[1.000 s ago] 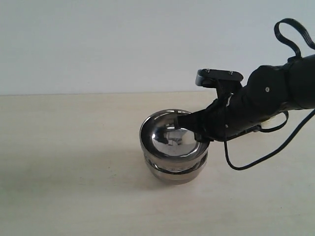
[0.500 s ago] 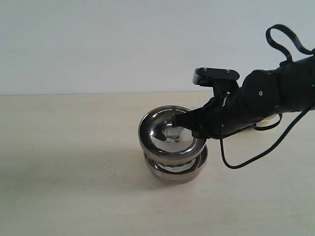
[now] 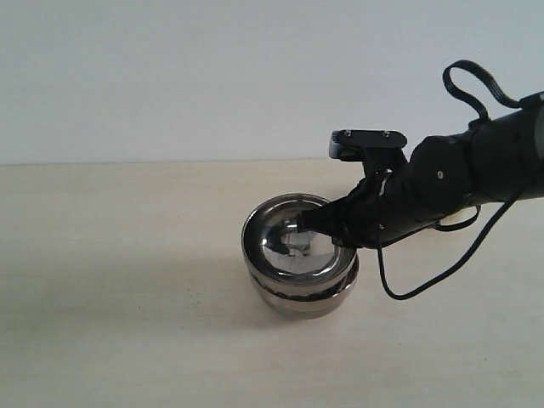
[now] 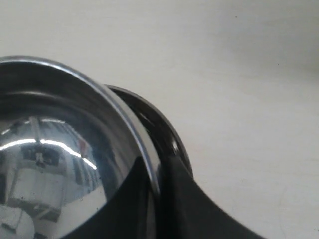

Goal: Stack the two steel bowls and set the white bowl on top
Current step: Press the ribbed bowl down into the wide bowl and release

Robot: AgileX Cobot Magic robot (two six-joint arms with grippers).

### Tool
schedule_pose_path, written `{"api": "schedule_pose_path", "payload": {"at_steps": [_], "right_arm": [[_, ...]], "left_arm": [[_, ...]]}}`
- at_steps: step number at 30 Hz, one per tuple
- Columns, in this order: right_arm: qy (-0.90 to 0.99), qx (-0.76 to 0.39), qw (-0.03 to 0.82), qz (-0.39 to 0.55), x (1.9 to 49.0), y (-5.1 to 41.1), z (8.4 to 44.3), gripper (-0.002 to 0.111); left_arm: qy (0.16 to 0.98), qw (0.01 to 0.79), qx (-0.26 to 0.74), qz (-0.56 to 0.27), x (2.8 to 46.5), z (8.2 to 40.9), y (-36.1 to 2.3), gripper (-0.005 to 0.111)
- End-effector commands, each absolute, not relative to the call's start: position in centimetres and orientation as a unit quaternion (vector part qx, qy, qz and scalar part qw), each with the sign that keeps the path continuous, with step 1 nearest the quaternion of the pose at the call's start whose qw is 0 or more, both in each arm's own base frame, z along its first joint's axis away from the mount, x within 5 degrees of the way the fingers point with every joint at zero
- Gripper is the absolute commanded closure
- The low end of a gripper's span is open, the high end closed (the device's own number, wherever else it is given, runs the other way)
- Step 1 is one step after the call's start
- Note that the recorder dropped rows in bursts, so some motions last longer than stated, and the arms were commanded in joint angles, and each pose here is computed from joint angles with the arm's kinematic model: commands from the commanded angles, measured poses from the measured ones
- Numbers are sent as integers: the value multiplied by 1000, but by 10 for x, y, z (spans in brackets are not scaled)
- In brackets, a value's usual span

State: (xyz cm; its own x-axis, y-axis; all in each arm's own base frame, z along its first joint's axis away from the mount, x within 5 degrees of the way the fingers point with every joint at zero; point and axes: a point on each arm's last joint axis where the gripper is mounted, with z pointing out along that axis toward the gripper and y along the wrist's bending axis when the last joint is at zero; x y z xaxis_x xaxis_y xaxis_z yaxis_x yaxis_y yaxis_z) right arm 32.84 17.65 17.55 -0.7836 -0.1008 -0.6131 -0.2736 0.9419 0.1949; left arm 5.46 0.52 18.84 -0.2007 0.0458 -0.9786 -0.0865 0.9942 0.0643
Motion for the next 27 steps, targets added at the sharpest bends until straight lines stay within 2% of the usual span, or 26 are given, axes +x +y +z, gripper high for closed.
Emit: {"api": "schedule_pose_path", "payload": {"at_steps": [1, 20, 23, 27], "right_arm": [[931, -101, 323, 139, 332, 178, 173, 108], [930, -111, 323, 135, 333, 178, 171, 108], [930, -111, 323, 135, 333, 178, 171, 99], [931, -107, 322, 136, 333, 178, 171, 74]], "left_arm": [[771, 635, -18, 48, 55, 188, 5, 103], [771, 635, -18, 48, 55, 188, 5, 103], [771, 635, -18, 48, 55, 188, 5, 103], [771, 635, -18, 48, 55, 188, 5, 103]]}}
